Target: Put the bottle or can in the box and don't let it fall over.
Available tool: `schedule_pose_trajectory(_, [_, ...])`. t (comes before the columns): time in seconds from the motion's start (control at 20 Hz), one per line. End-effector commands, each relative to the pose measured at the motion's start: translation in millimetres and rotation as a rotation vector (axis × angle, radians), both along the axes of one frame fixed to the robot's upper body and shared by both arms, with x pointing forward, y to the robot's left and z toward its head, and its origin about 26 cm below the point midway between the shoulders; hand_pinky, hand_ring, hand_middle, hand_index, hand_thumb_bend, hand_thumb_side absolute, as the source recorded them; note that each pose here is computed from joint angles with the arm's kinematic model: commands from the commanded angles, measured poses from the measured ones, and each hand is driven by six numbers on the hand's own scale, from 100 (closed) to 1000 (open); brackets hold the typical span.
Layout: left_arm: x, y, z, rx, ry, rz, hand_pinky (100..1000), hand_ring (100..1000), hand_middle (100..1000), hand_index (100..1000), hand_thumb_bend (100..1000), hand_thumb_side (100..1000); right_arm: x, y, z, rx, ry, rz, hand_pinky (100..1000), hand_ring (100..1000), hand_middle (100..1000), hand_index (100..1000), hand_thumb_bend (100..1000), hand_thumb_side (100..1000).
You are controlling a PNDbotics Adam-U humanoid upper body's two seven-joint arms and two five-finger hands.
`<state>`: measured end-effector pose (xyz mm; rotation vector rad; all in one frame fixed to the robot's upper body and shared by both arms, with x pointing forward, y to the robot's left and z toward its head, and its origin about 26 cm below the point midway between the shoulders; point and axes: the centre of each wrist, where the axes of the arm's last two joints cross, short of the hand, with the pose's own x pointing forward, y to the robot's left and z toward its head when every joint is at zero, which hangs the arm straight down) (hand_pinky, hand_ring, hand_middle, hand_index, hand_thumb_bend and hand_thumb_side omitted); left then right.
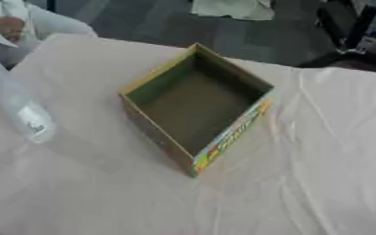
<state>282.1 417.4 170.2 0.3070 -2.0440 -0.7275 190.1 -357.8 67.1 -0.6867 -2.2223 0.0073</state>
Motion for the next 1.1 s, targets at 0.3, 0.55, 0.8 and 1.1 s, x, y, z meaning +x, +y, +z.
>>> schedule_pose_trajectory(0.3, [-2.2, 3.7, 22.8, 0.017, 0.008, -0.001, 1000, 1000, 1000, 912, 427, 776, 1.1, -1.2, 5.8, -0.008, -0.011, 0.007, 917, 1000, 1000, 912, 100, 564])
schedule_pose_trajectory(0.55, [-0.1, 6.1, 25.0, 0.018, 0.03, 0.001, 1000, 1000, 1000, 914, 437, 779, 1.3, -0.8, 5.8, -0.008, -0.011, 0.01, 918, 1000, 1000, 912, 100, 563])
schedule_pose_trajectory(0.8, [-0.4, 6.8, 27.9, -0.002, 0.024, 0.02, 1000, 1000, 1000, 914, 417, 773, 1.6, 0.3, 5.3, -0.008, -0.007, 0.012, 919, 1000, 1000, 911, 100, 562])
schedule_pose_trajectory(1.1, [-13.2, 0.5, 26.7, -0.081, -0.006, 0.061, 1000, 1000, 1000, 908, 424, 775, 2.8, 3.0, 4.4, -0.006, -0.005, 0.01, 920, 1000, 1000, 911, 100, 563])
